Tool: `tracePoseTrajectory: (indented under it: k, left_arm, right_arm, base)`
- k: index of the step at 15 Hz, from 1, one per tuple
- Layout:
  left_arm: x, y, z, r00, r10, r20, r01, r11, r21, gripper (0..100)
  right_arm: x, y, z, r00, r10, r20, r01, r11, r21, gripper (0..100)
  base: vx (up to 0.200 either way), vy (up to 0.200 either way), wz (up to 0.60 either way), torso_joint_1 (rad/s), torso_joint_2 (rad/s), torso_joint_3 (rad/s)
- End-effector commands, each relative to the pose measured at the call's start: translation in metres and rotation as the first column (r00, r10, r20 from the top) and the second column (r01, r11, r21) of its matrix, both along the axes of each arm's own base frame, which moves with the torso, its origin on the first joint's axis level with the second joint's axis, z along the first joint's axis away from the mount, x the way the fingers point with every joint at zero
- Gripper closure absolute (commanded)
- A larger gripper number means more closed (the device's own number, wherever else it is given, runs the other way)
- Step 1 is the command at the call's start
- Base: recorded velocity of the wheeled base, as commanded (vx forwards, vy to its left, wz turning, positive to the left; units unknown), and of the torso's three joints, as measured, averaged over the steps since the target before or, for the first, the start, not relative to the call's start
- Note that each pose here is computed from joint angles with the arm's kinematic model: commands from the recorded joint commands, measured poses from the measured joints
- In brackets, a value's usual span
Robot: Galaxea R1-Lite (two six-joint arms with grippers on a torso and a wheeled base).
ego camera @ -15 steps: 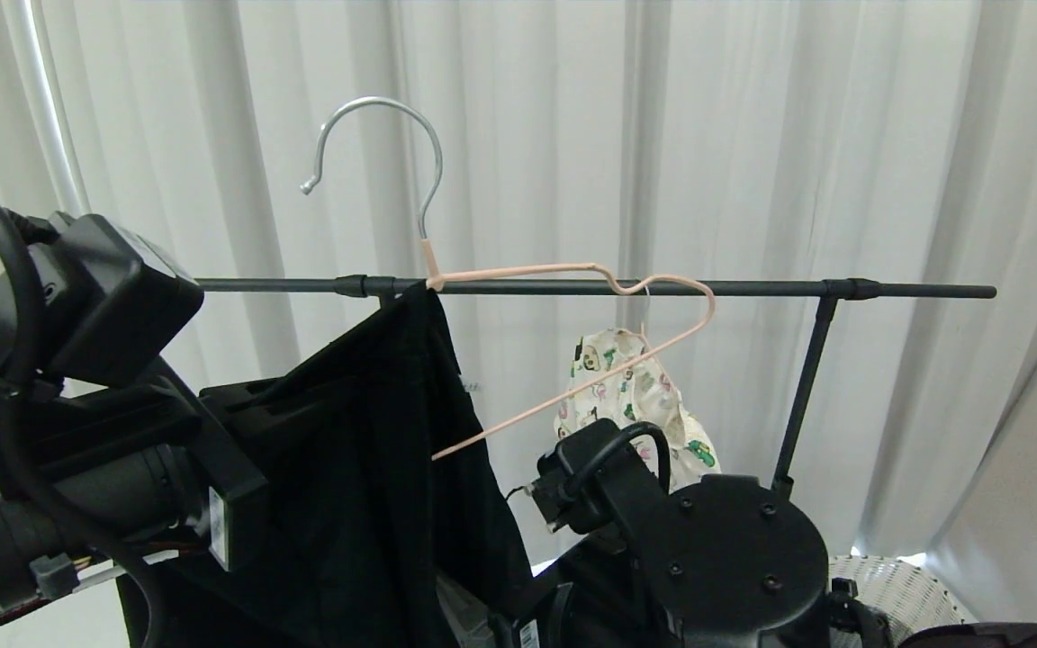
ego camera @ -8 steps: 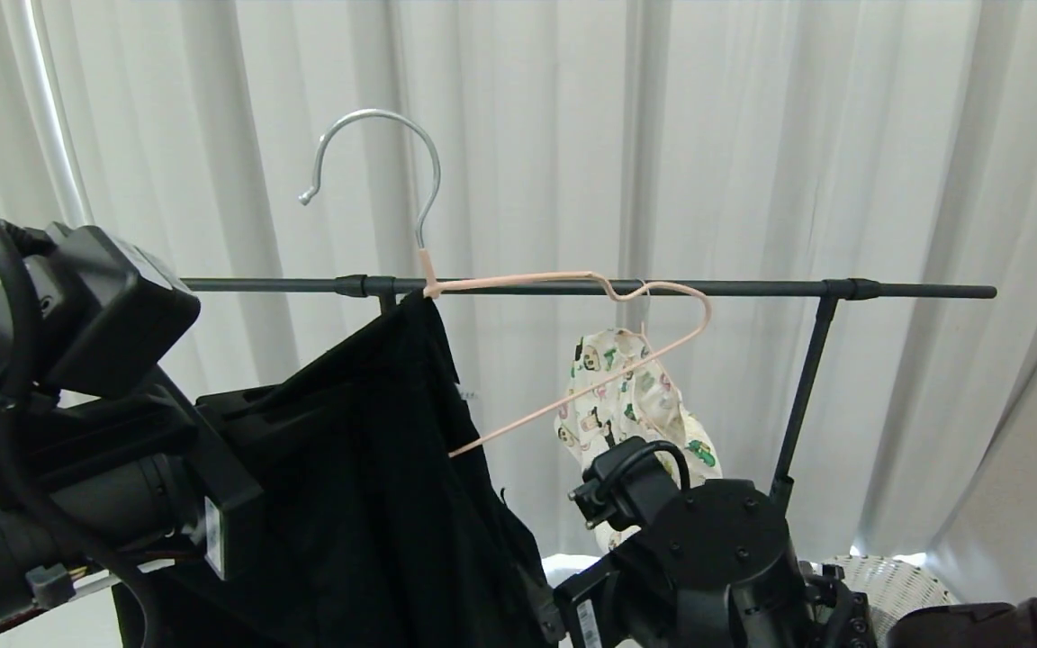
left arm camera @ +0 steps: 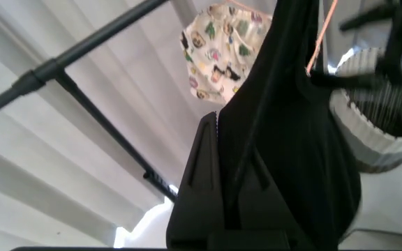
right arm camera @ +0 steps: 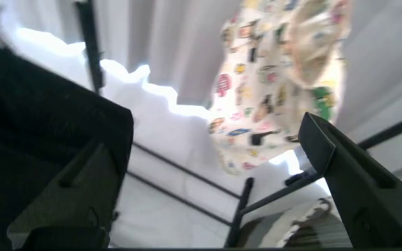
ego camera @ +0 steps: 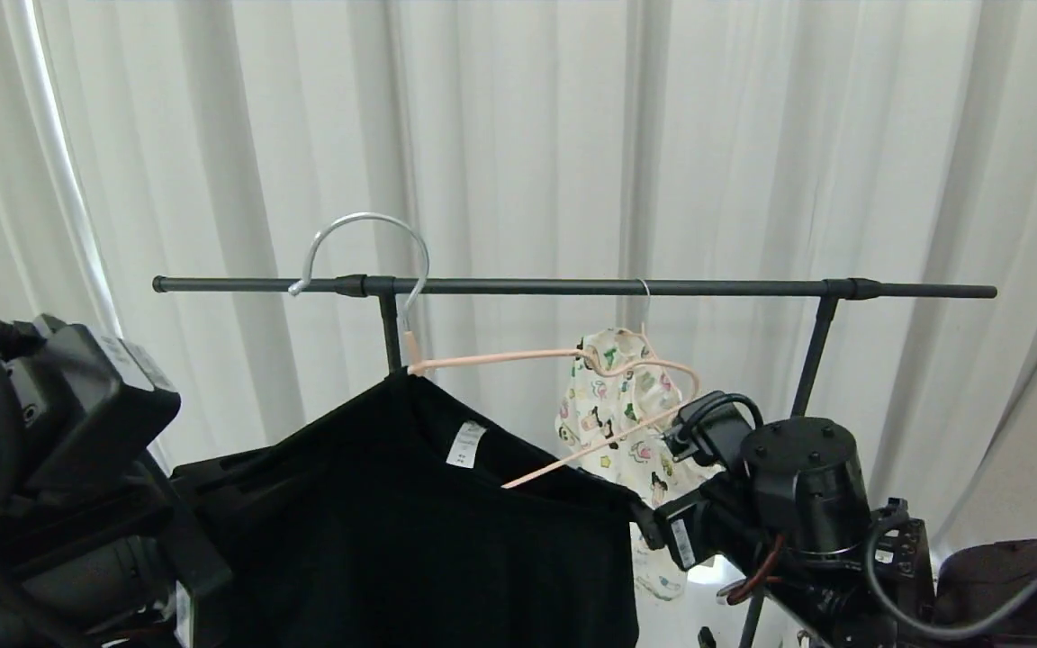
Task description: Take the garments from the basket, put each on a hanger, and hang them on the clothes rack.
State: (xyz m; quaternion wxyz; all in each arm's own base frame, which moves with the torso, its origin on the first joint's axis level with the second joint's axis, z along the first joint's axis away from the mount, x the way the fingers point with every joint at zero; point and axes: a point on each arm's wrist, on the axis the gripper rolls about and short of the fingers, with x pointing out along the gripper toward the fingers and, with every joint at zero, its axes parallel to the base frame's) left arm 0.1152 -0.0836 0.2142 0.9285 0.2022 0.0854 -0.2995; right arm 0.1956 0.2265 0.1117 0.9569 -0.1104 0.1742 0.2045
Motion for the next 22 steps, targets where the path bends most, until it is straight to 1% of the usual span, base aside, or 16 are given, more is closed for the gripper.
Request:
tracePoseTrajectory:
  k: [1,2,6,9,11,13,15,18,19,22]
  left_arm:
    - [-0.018,0.013,-0.015,1.000,-0.007,0.008,0.007,1.000,0.023,100]
    - [-0.023,0.017,-0.024,1.000,-0.011,0.001,0.011,0.999,0.050,100]
    - [-0.027,0.020,-0.044,0.999,-0.010,-0.052,0.015,0.996,0.088,100]
    - [-0.025,0.019,-0.054,0.996,-0.009,-0.092,0.020,0.993,0.116,100]
    - [-0.020,0.015,-0.061,0.990,-0.013,-0.137,0.033,0.989,0.144,100]
    - [-0.013,0.009,-0.066,0.984,-0.011,-0.179,0.042,0.984,0.173,100]
    - [-0.005,0.003,-0.070,0.977,0.000,-0.213,0.043,0.980,0.196,100]
    - [0.001,-0.001,-0.063,0.980,-0.001,-0.200,0.038,0.983,0.180,100]
    - [0.002,-0.001,-0.063,0.980,0.008,-0.200,0.029,0.984,0.178,100]
    - [0.006,-0.001,-0.055,0.981,0.028,-0.191,-0.001,0.990,0.143,100]
  right_arm:
    - [0.018,-0.016,0.004,0.996,-0.082,0.044,0.082,0.996,-0.017,0]
    - [0.024,-0.021,0.006,0.992,-0.106,0.060,0.107,0.994,-0.014,0]
    - [0.028,-0.035,0.015,0.985,-0.147,0.086,0.147,0.989,0.005,0]
    - [0.024,-0.039,0.025,0.984,-0.142,0.106,0.139,0.990,0.031,0]
    - [0.018,-0.043,0.035,0.983,-0.125,0.132,0.120,0.992,0.044,0]
    - [0.009,-0.049,0.046,0.986,-0.058,0.157,0.050,0.997,0.051,0]
    - [-0.003,-0.058,0.049,0.985,0.017,0.173,-0.020,1.000,0.017,0]
    - [-0.014,-0.066,0.040,0.985,0.089,0.150,-0.087,0.996,-0.026,0]
    - [-0.017,-0.065,0.039,0.983,0.117,0.145,-0.114,0.993,-0.031,0]
    - [-0.025,-0.056,0.036,0.969,0.211,0.130,-0.209,0.978,-0.026,0]
  base:
    - [0.000,0.000,0.00,0.000,0.00,0.000]
    - [0.000,0.000,0.00,0.000,0.00,0.000]
    - [0.000,0.000,0.00,0.000,0.00,0.000]
    - [0.000,0.000,0.00,0.000,0.00,0.000]
    - [0.000,0.000,0.00,0.000,0.00,0.000]
    - [0.000,0.000,0.00,0.000,0.00,0.000]
    - [0.000,0.000,0.00,0.000,0.00,0.000]
    - [0.000,0.000,0.00,0.000,0.00,0.000]
    - [0.000,0.000,0.00,0.000,0.00,0.000]
    - [0.000,0.000,0.00,0.000,0.00,0.000]
